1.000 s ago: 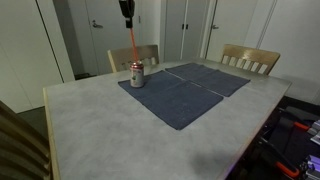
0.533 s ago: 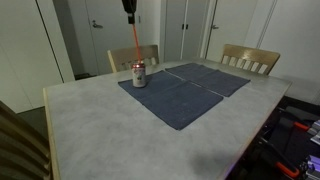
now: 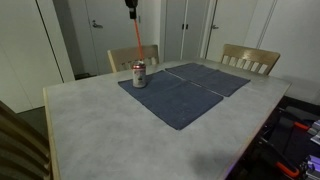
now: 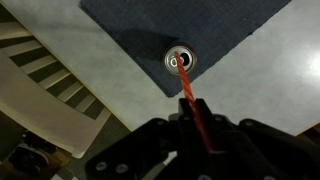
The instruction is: Remove the straw from the can and put it on the table
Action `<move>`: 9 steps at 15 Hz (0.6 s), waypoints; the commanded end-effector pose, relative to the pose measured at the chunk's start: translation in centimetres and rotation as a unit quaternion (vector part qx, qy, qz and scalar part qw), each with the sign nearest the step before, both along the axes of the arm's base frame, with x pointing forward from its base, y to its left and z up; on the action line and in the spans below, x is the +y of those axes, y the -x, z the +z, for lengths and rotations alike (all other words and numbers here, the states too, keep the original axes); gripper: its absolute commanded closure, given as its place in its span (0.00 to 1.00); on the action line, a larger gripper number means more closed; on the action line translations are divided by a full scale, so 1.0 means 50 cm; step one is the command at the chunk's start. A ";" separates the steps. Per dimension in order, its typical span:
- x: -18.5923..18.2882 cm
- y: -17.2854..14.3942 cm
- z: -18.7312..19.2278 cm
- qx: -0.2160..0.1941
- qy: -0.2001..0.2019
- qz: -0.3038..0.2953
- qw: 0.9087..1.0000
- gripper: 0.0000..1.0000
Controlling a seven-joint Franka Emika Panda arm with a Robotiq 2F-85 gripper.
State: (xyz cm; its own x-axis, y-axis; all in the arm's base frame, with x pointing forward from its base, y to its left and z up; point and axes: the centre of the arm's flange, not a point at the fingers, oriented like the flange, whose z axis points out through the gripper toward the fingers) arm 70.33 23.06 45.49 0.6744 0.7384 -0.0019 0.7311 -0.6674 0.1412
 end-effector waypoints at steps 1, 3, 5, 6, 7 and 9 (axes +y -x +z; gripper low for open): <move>-0.009 0.049 0.013 -0.008 0.020 -0.004 1.000 0.98; -0.016 0.058 0.025 -0.013 0.022 -0.012 1.000 0.98; -0.033 0.072 0.039 -0.016 0.020 -0.028 0.999 0.98; -0.044 0.079 0.045 -0.018 0.020 -0.039 0.999 0.98; -0.059 0.089 0.052 -0.019 0.019 -0.056 0.998 0.98; -0.087 0.103 0.058 -0.022 0.016 -0.084 0.996 0.98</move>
State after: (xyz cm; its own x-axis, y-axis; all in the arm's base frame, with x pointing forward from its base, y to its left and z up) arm 68.39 21.38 48.21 0.7468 0.6651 0.0011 0.6543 -0.7350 0.1780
